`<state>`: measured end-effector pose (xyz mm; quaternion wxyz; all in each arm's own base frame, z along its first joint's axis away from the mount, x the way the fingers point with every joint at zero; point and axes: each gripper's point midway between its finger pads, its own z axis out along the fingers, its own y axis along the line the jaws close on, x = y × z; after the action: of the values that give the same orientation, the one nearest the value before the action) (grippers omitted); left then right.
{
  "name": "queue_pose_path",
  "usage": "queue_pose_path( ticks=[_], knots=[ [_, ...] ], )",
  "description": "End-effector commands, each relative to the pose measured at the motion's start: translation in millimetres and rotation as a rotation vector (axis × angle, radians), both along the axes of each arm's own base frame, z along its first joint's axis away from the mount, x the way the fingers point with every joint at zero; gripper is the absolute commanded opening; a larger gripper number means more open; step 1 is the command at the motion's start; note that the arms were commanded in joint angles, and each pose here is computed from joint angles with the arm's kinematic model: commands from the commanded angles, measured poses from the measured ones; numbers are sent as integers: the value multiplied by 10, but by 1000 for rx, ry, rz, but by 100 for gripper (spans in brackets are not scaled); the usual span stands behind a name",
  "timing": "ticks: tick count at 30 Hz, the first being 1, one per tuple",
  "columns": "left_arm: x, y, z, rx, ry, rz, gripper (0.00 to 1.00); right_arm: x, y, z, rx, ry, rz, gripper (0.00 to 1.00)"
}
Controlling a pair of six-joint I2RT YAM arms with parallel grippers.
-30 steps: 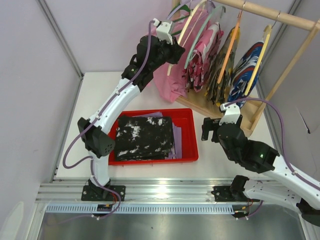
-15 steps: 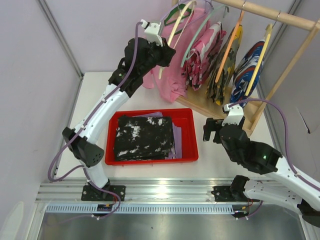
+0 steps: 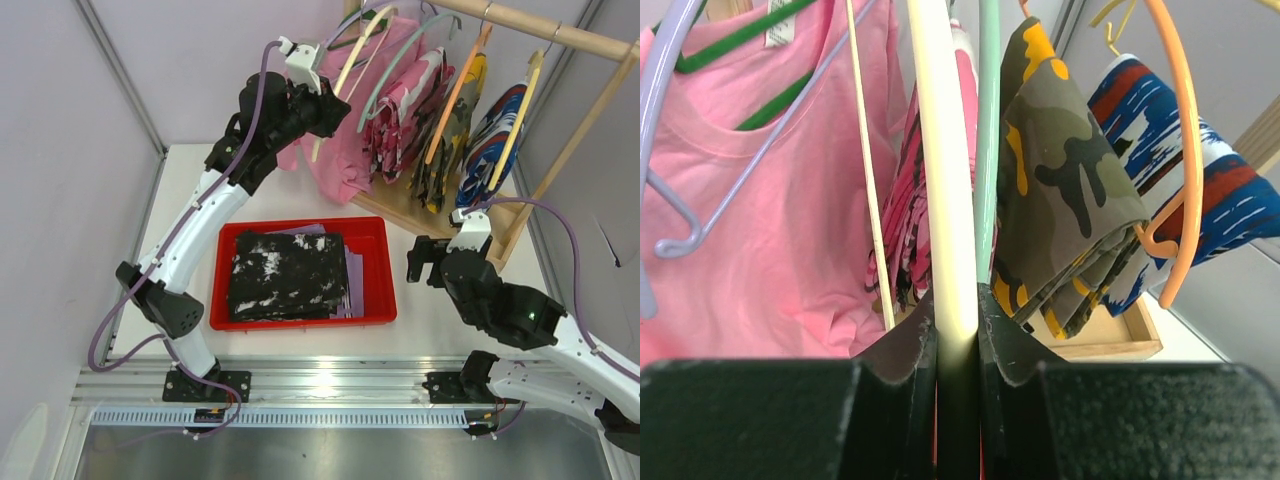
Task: Remove the trousers from the hanger
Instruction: Hang the hanger back to the clothesline with the left arm
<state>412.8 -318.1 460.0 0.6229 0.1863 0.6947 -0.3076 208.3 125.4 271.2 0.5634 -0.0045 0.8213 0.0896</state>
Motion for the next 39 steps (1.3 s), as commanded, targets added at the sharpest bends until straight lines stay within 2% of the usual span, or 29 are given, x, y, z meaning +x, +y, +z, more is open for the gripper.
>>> queue_pose_path(
  ticks=[1, 8, 11, 15, 18, 22, 23, 27, 28, 30, 35, 39],
  knots=[
    [-90, 119, 366, -42, -90, 3, 0, 3, -30, 82, 43, -18, -23, 95],
    [-262, 197, 486, -34, -118, -17, 0, -9, -87, 67, 50, -15, -47, 96],
    [-348, 226, 343, -4, -97, -37, 0, -13, -98, 64, 47, -18, -47, 96],
    [-598, 210, 373, -5, -115, -128, 0, -4, -79, 48, 42, -20, -42, 96],
    [-596, 207, 411, -18, -130, -165, 0, 3, -57, 28, 42, -14, -40, 96],
    [-377, 145, 358, -25, -110, -216, 0, 0, -57, 32, 55, -12, -45, 96],
    [-351, 173, 494, -30, -142, -213, 0, 2, -75, 35, 54, -15, -54, 96],
    [-126, 81, 515, 6, -163, -230, 0, -7, -128, 50, 59, -21, -74, 96],
    [37, 29, 360, 16, -132, -235, 0, -11, -145, 61, 61, -25, -78, 96],
    [85, 34, 545, -18, -176, -251, 0, -8, -170, 56, 54, -27, -88, 96],
    [361, -66, 479, -84, -192, -303, 0, -1, -187, 19, 28, -19, -98, 96],
    [444, -137, 554, -137, -229, -349, 0, 6, -184, -24, 12, -9, -104, 96]
  ],
)
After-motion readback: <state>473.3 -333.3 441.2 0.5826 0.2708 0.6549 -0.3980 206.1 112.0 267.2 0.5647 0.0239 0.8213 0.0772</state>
